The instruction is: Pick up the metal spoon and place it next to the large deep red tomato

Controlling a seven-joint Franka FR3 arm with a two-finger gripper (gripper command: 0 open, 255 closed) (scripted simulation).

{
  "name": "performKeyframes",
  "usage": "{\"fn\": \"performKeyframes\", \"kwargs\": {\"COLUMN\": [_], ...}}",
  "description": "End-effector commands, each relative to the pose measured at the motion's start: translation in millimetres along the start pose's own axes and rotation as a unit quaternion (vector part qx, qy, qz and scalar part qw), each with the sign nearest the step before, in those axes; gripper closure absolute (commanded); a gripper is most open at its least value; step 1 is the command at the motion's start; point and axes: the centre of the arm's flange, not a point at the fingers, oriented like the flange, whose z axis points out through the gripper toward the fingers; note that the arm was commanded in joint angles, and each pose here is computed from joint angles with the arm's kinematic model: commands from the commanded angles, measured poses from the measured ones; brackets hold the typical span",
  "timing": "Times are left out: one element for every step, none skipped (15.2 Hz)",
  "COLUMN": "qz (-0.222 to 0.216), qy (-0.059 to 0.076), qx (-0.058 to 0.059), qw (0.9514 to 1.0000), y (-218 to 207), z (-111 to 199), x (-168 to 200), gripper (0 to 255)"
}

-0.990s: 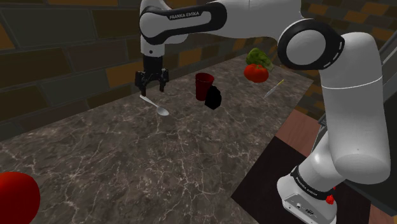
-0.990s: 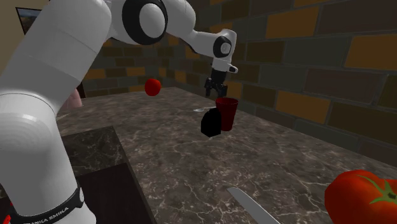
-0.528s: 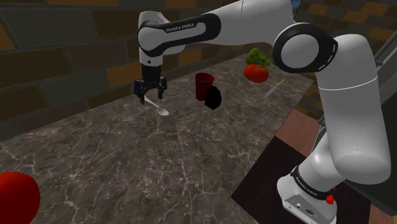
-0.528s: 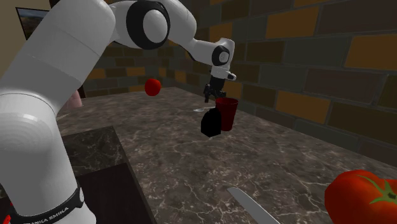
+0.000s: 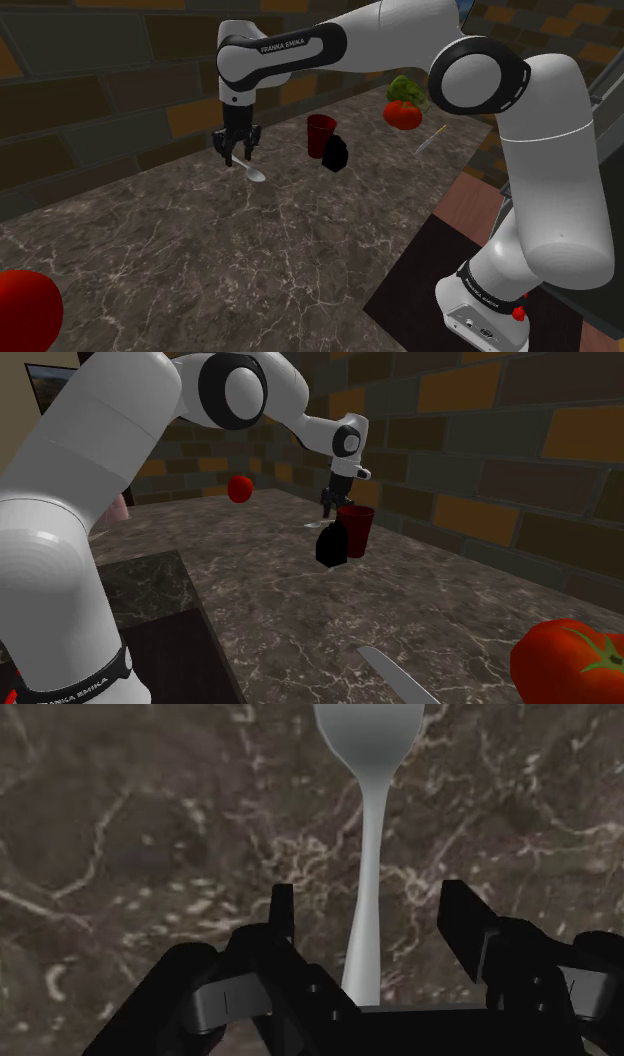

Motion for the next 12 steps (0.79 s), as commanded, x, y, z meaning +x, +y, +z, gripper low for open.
{"fn": "performKeyframes", "kwargs": {"qz": [0.000, 0.000, 0.000, 0.000, 0.000, 0.000, 0.000, 0.000, 0.000, 0.000, 0.000, 0.000], "qy": [0.000, 0.000, 0.000, 0.000, 0.000, 0.000, 0.000, 0.000, 0.000, 0.000, 0.000, 0.000], "qx": [0.000, 0.000, 0.000, 0.000, 0.000, 0.000, 0.000, 0.000, 0.000, 0.000, 0.000, 0.000], "qw": [1.0000, 1.0000, 1.0000, 1.0000, 1.0000, 1.0000, 1.0000, 1.0000, 1.0000, 1.0000, 1.0000, 1.0000], "y": [0, 0, 0, 0, 0, 0, 0, 0, 0, -1, -2, -2], "z": [0, 0, 0, 0, 0, 0, 0, 0, 0, -5, -10, -15], "x": [0, 0, 0, 0, 0, 0, 0, 0, 0, -1, -2, -2], "gripper": [255, 255, 255, 255, 255, 255, 255, 255, 255, 255, 255, 255]}}
